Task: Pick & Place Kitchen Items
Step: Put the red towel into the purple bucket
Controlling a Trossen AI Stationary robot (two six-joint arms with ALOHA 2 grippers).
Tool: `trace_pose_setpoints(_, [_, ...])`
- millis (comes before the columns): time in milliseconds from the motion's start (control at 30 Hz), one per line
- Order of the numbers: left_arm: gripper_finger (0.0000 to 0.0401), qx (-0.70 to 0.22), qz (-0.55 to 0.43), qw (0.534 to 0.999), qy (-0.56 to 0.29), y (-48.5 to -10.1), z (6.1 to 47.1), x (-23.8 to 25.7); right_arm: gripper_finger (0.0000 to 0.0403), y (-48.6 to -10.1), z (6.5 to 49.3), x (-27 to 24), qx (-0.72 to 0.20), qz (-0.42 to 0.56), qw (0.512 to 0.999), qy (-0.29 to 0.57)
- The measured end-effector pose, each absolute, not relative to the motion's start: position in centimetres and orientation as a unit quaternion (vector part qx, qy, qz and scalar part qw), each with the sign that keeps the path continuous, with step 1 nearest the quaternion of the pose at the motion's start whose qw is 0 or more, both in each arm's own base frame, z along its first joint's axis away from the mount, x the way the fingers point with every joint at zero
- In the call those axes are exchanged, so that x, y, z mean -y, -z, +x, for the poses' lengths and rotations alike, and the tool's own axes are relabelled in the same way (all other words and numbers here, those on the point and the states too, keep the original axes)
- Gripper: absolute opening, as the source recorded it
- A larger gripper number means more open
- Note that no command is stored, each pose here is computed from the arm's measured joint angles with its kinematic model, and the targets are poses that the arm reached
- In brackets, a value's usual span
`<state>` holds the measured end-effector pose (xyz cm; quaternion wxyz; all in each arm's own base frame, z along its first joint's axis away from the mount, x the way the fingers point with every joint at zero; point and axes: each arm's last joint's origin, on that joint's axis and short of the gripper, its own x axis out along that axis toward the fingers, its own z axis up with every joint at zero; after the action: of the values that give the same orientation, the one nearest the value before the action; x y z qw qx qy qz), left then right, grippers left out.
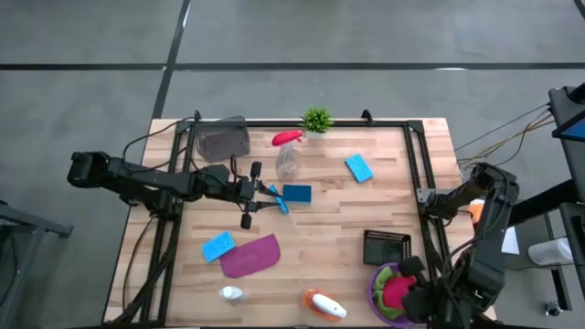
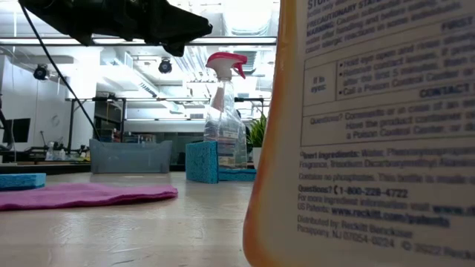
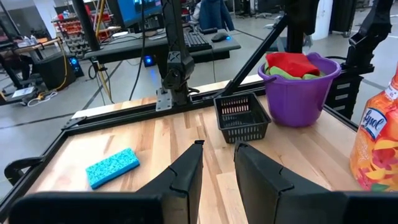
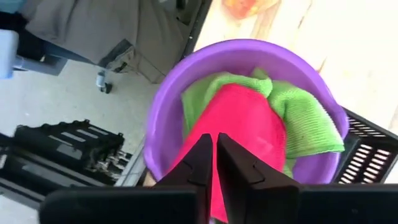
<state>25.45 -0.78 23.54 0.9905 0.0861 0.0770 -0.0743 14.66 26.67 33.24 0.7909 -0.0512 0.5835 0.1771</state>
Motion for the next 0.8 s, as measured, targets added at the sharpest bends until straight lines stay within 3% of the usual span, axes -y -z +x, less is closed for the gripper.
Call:
trace_pose_setpoints(600, [0.0095, -0.077, 0.088, 0.99, 0.073, -23.6, 25.5, 0.8, 0.0017, -24.0, 15.4, -25.4, -0.613, -0.086, 0.773, -0.139])
trace_pose_setpoints(800, [0.0095, -0.077, 0.088, 0.99, 0.073, -23.6, 25.5, 0.8, 0.0017, -23.2, 15.2, -25.1, -0.621, -0.096, 0.767, -0.131])
